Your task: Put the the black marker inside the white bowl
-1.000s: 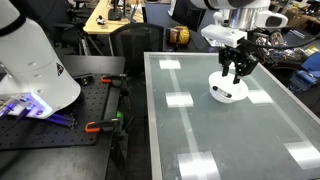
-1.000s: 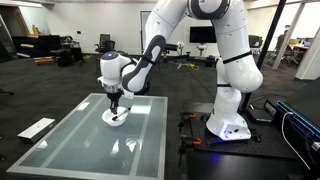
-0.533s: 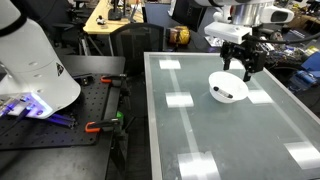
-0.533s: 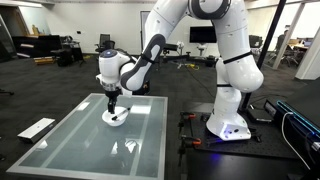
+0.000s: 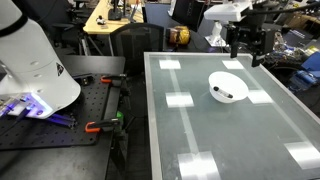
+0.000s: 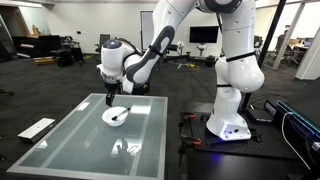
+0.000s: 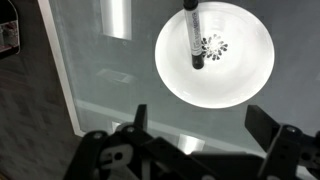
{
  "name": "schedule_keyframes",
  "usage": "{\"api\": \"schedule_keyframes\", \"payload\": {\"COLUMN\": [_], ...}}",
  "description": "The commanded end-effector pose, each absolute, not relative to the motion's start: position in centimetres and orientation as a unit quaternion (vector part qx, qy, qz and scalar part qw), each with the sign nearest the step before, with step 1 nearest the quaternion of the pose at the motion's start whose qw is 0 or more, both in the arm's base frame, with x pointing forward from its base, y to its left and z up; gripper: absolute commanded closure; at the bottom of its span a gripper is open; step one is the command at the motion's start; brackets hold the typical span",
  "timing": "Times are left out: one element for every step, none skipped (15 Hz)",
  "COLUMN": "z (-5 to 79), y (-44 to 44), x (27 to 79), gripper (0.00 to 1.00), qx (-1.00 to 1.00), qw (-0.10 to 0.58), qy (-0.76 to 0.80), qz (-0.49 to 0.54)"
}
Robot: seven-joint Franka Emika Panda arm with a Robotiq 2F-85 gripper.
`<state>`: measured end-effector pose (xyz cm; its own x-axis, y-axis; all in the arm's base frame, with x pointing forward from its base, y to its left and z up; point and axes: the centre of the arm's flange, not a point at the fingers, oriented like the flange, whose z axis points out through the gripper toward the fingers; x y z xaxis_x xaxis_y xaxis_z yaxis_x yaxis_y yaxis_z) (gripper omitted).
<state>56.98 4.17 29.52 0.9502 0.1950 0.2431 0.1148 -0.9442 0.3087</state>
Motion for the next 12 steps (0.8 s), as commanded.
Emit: {"api": "schedule_keyframes", "payload": {"z": [32.3, 32.7, 33.1, 33.3, 33.6, 33.8, 32.8, 33.0, 33.2, 33.2, 33.3, 33.3], "y": [4.9, 5.0, 5.2, 5.3, 5.6, 5.9, 5.5, 5.8, 5.9, 6.0, 6.0, 5.9], "x": [53.6, 53.3, 52.9, 52.5, 52.1, 51.8, 53.8, 53.5, 53.2, 53.1, 53.0, 53.0], "gripper": [0.00, 0.00, 0.00, 0.00, 0.00, 0.00, 0.00, 0.00, 0.00, 0.00, 0.00, 0.00], "qx": [0.974, 0.973, 0.973, 0.972, 0.972, 0.971, 0.972, 0.972, 0.972, 0.972, 0.972, 0.972], "qw": [0.154, 0.154, 0.154, 0.154, 0.153, 0.153, 0.148, 0.148, 0.147, 0.147, 0.146, 0.147], "qy": [0.063, 0.061, 0.060, 0.060, 0.064, 0.063, 0.071, 0.070, 0.070, 0.071, 0.071, 0.071], "qz": [0.156, 0.159, 0.163, 0.165, 0.168, 0.171, 0.166, 0.168, 0.169, 0.169, 0.169, 0.169]}}
